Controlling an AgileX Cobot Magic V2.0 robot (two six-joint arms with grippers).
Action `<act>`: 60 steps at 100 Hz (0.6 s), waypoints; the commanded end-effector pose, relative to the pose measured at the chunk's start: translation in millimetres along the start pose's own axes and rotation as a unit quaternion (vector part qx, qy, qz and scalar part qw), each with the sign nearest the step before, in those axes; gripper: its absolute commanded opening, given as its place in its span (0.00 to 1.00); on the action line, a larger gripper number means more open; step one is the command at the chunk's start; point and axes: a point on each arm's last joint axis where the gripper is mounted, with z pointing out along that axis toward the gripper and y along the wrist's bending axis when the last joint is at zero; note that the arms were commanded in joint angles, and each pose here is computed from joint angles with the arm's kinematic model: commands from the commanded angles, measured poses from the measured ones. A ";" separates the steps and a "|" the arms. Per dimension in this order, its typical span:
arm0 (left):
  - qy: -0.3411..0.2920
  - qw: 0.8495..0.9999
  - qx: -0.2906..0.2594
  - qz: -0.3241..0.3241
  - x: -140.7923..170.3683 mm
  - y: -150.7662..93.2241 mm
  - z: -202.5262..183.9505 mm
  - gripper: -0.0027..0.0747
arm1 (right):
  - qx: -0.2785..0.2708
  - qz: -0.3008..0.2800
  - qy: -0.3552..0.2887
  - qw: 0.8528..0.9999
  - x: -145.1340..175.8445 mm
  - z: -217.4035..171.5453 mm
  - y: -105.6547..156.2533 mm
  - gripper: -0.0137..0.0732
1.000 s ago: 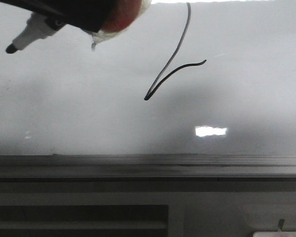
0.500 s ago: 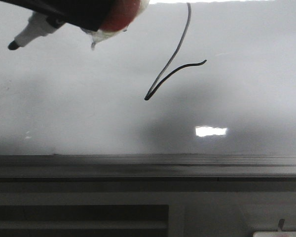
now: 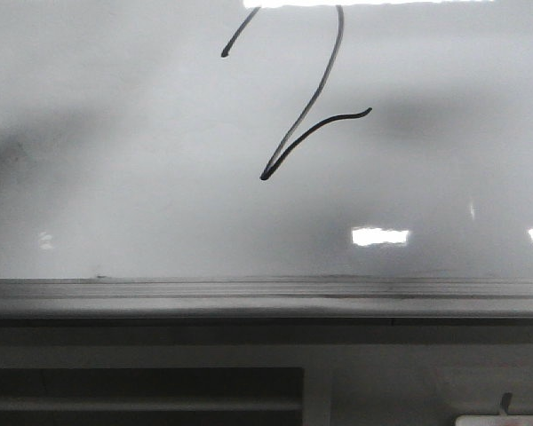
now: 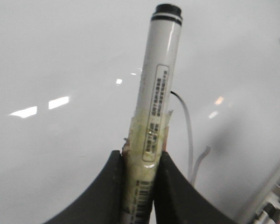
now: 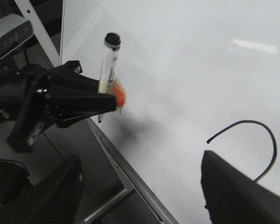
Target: Write number 2 on whiteboard
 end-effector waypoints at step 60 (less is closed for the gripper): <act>0.035 0.987 -0.135 -0.076 5.0 22.6 67.5 0.01 | -0.008 0.020 -0.035 0.999 -14.2 -8.7 7.1 0.71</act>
